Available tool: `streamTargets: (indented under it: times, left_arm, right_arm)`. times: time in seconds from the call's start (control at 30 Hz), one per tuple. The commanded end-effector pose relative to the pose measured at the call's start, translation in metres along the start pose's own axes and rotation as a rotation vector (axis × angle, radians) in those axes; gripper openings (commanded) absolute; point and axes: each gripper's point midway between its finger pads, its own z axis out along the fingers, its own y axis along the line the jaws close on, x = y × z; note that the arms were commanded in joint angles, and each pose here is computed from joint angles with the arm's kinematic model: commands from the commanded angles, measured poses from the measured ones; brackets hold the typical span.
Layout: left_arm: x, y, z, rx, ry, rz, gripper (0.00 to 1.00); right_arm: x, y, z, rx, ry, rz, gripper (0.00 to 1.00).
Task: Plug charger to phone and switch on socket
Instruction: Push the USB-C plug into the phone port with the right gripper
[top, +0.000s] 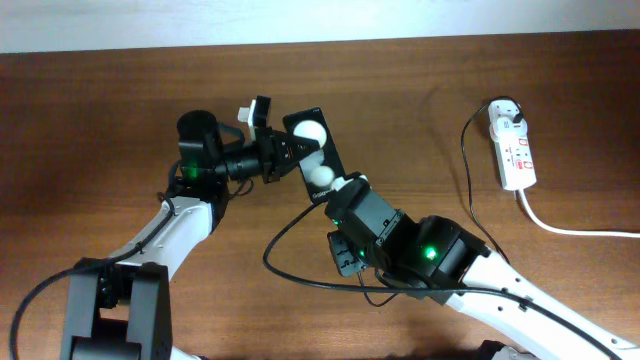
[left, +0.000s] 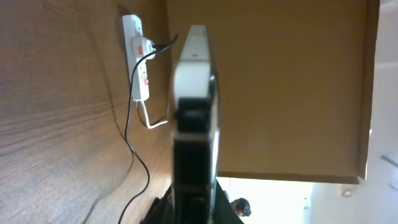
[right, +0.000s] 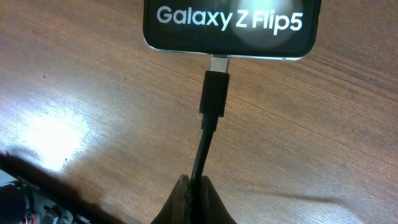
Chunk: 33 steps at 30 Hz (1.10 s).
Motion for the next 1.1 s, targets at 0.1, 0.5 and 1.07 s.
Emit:
streamTargets:
  times: [0.1, 0.5, 1.07]
  left_arm:
    - [0.030, -0.019, 0.003, 0.075, 0.170, 0.043, 0.00]
    - [0.041, -0.032, -0.001, 0.116, 0.251, 0.014, 0.00]
    - [-0.008, -0.019, -0.008, 0.047, -0.009, 0.083, 0.00]
  right_arm:
    - [-0.018, -0.008, 0.000, 0.053, -0.082, 0.007, 0.04]
    - [-0.035, -0.002, -0.002, 0.033, -0.155, 0.016, 0.04]
    - [0.002, 0.010, -0.026, 0.088, -0.119, -0.161, 0.04]
